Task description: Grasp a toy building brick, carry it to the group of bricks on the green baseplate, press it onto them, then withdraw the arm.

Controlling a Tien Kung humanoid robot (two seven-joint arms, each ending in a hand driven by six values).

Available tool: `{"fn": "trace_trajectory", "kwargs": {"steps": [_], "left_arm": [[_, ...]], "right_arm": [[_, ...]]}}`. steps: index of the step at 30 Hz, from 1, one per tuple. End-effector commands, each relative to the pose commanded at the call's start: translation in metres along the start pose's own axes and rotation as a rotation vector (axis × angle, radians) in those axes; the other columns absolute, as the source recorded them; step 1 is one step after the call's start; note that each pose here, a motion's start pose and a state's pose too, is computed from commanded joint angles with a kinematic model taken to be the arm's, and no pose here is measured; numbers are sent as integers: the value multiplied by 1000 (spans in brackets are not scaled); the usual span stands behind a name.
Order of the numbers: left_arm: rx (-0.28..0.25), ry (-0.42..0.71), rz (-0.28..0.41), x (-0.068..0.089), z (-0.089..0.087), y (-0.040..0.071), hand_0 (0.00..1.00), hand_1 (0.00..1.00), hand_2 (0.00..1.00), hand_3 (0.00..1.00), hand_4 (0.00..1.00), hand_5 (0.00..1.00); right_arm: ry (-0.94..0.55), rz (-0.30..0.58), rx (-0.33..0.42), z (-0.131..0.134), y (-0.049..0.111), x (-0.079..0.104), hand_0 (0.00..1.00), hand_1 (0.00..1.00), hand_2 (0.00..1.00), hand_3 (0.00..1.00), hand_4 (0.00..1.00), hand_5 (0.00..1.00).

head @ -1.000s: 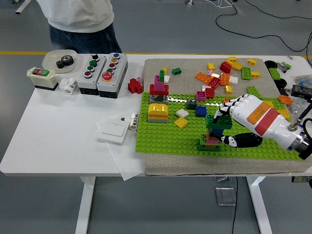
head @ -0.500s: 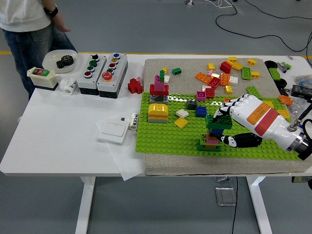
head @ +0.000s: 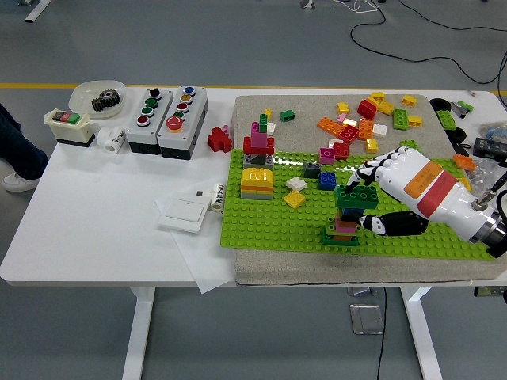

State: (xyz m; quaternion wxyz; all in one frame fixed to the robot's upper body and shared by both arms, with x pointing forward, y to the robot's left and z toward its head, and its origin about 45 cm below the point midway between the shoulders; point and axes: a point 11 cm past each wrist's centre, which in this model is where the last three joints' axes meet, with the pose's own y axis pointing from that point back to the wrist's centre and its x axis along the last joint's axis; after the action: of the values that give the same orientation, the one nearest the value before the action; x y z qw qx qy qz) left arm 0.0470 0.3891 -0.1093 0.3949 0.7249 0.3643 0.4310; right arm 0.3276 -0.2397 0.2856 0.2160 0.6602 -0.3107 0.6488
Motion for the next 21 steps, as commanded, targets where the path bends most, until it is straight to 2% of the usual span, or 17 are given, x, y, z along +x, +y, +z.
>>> {"fn": "trace_trajectory", "kwargs": {"steps": [21], "left_arm": [[2,-5,-2,-1,-1,0,376,513,614,776,786,912]], "right_arm": [[-20,-31,-6,-1,3,-12,315,452,526,536,697,366]]}}
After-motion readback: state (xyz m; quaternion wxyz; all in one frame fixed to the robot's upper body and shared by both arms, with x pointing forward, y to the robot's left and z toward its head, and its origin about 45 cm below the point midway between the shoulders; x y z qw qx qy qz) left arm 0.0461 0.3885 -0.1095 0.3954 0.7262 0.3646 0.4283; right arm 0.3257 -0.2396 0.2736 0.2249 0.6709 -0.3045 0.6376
